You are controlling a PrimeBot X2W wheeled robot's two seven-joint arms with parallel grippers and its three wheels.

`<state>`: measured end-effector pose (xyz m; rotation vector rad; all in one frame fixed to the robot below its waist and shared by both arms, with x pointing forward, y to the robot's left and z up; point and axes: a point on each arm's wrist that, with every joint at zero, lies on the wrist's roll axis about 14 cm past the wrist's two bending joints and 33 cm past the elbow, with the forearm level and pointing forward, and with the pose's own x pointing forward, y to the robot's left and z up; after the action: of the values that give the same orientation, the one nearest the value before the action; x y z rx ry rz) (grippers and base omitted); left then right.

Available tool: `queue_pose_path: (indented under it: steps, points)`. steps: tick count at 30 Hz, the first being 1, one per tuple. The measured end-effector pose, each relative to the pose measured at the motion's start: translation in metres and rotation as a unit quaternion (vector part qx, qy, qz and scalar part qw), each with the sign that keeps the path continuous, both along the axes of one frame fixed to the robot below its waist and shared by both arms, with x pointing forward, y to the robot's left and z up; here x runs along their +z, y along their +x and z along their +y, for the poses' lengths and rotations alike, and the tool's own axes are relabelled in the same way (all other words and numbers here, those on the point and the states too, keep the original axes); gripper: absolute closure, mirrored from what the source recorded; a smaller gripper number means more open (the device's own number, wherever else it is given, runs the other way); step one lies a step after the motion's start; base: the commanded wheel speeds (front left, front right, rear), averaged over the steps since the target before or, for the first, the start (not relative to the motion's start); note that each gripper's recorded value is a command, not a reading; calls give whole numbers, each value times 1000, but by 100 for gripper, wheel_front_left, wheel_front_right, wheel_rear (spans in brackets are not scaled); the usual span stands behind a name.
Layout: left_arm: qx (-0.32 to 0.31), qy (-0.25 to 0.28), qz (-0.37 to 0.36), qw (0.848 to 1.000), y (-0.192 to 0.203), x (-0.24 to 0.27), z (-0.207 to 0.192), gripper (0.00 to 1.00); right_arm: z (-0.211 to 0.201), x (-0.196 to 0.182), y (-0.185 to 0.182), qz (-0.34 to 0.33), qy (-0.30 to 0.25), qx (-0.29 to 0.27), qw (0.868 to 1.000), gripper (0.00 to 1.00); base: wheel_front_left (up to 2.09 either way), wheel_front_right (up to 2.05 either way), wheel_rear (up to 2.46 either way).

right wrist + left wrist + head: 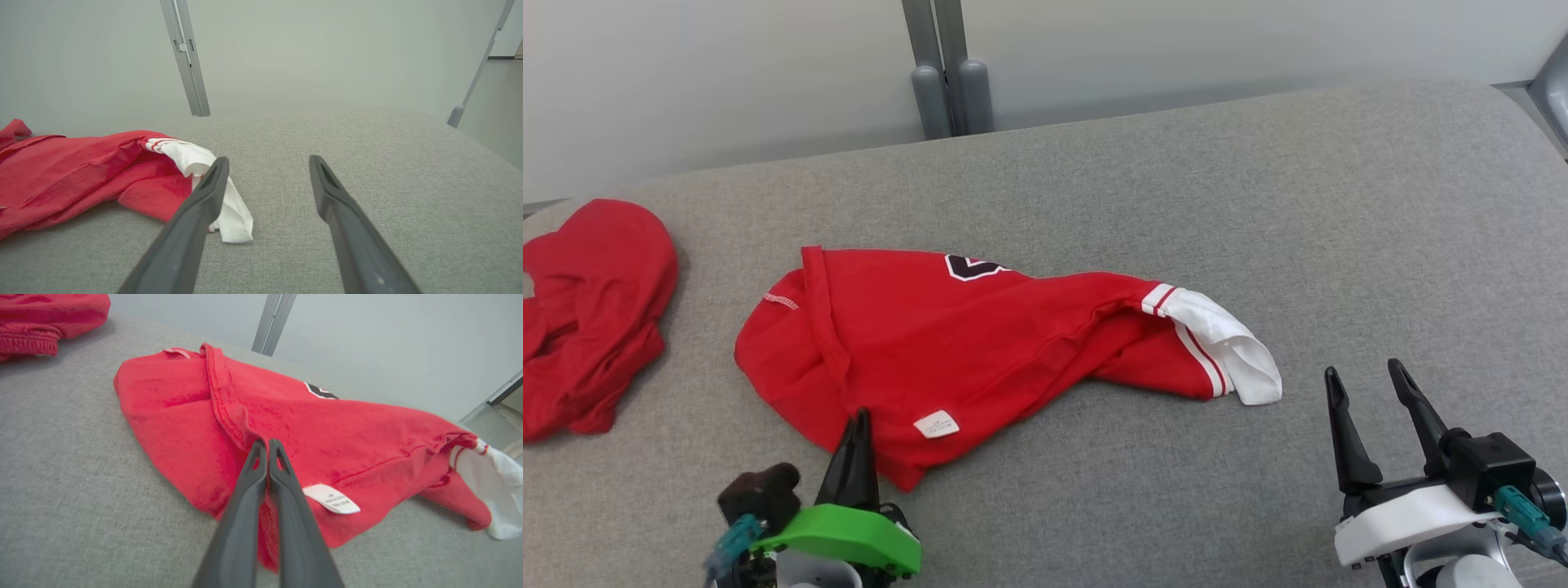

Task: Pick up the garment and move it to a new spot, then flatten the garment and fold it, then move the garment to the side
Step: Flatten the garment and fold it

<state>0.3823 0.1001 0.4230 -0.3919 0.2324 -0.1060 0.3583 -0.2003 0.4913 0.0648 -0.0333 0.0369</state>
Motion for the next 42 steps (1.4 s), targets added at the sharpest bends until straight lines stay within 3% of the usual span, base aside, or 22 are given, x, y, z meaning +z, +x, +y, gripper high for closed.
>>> queue_pose_path:
  steps: [2, 4, 13, 18, 19, 20, 21, 22, 26, 31, 36, 42]
  points:
    - [-11, -61, -37, 997, 1, 23, -1, 100, -1, 1, -1, -2, -1, 0, 1000, 0, 0, 0, 0]
    - [-36, -79, -56, 995, -8, 32, -9, 100, -2, 1, -3, -1, 0, -2, 1000, 0, 0, 0, 0]
    - [-164, -13, 26, 986, -89, -18, -26, 100, 5, -4, -3, 5, 5, 7, 1000, 0, 0, 0, 0]
    - [-162, -19, 62, 985, -103, -36, -27, 100, 12, -5, 0, 7, 5, 19, 1000, 0, 0, 0, 0]
    - [-154, -24, 65, 986, -103, -38, -26, 87, 12, -4, 1, 6, 5, 21, 1000, 0, 0, 0, 0]
    - [-149, -25, 67, 986, -103, -39, -25, 37, 13, -4, 1, 6, 4, 22, 1000, 0, 0, 0, 0]
    - [-148, -23, 69, 986, -103, -40, -23, 4, 13, -4, 2, 5, 2, 24, 1000, 0, 0, 0, 0]
    - [-143, -21, 71, 987, -103, -42, -21, 0, 13, -3, 1, 4, 1, 25, 1000, 0, 0, 0, 0]
    - [-102, -7, 61, 993, -96, -39, 3, 0, 13, 2, 0, -3, -4, 28, 1000, 0, 0, 0, 0]
    - [-16, 17, -6, 1000, -78, -5, 44, 0, 10, 10, -4, -16, -7, 23, 1000, 0, 0, 0, 0]
    - [50, 50, -98, 993, -63, 49, 76, 0, 3, 14, -8, -23, -8, 10, 1000, 0, 0, 0, 0]
    - [96, 67, -123, 985, -60, 68, 95, 0, -12, 6, -18, -10, -7, -14, 1000, 0, 0, 0, 0]
